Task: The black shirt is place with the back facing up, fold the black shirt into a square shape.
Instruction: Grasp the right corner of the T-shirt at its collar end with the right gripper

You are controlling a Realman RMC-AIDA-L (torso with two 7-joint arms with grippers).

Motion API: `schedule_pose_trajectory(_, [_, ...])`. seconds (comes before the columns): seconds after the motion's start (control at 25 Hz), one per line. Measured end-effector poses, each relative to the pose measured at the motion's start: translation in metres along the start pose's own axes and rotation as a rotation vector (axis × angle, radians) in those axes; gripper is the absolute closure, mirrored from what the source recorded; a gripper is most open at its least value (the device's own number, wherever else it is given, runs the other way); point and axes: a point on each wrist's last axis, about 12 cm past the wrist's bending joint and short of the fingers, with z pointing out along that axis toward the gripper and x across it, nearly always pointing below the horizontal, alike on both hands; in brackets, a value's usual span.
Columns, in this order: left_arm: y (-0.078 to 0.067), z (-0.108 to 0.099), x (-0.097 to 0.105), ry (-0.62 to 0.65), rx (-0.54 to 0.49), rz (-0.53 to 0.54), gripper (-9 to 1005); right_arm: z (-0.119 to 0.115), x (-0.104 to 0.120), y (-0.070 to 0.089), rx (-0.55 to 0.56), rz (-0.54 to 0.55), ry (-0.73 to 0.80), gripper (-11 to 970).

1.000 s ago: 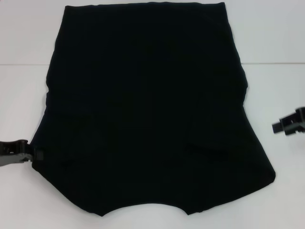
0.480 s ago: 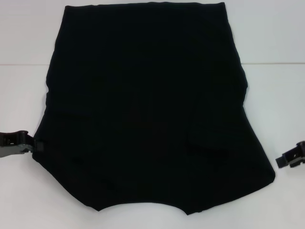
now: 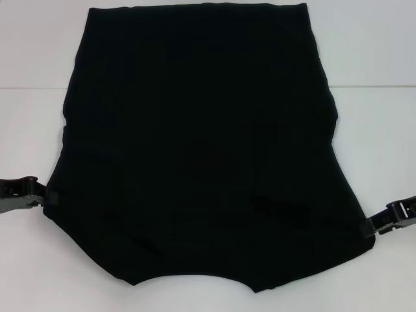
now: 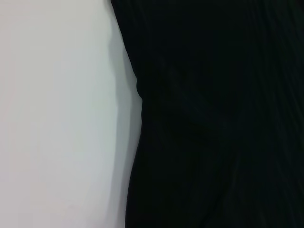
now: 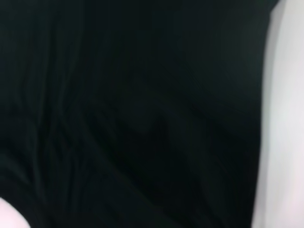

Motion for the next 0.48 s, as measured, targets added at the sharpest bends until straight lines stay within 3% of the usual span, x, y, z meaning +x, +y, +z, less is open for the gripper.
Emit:
schedule_pose_trajectory(0.24, [0.0001, 0.0, -0.0001, -0.001, -0.001, 0.002, 968, -0.0002, 0.0001, 0.0021, -0.03, -0.005, -0.013, 505])
schedule_pose_trajectory(0.48, [0.0008, 0.0007, -0.0002, -0.005, -0.005, 0.002, 968, -0.003, 0.0023, 0.0004, -0.06, 0.012, -0.027, 428])
